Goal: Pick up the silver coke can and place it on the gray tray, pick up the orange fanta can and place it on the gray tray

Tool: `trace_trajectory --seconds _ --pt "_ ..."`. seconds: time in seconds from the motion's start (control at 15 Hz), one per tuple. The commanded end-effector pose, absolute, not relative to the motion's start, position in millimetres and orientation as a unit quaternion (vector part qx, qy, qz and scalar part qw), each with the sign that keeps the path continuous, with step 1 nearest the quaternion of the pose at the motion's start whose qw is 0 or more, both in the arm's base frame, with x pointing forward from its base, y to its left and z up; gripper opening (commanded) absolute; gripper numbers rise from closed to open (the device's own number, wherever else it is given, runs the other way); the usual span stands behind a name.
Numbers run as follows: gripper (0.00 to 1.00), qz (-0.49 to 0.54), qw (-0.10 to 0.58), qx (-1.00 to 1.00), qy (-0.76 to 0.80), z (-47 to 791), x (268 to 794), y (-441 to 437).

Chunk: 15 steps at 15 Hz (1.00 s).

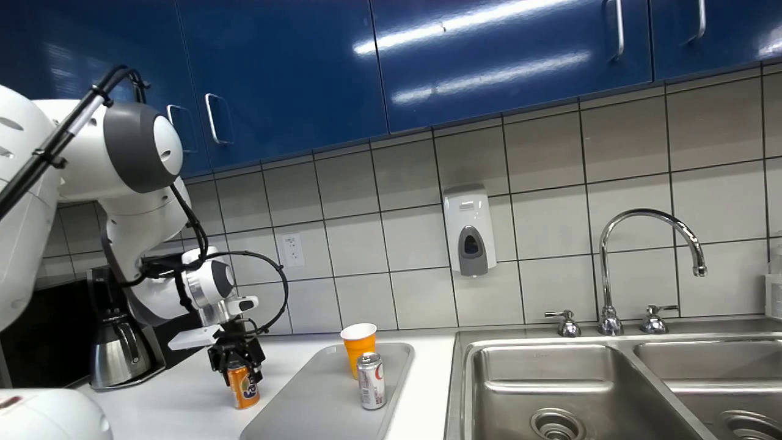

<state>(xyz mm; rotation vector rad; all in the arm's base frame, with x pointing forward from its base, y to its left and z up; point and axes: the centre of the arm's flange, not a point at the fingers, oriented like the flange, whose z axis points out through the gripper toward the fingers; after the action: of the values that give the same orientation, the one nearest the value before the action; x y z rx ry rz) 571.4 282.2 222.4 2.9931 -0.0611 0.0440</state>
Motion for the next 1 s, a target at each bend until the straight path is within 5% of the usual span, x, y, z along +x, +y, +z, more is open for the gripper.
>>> trace_trajectory --seconds 0.0,0.93 --pt "1.0 0.02 0.076 0.997 -0.011 239 560 279" --pt "1.0 0.016 0.074 0.997 -0.017 225 568 283"
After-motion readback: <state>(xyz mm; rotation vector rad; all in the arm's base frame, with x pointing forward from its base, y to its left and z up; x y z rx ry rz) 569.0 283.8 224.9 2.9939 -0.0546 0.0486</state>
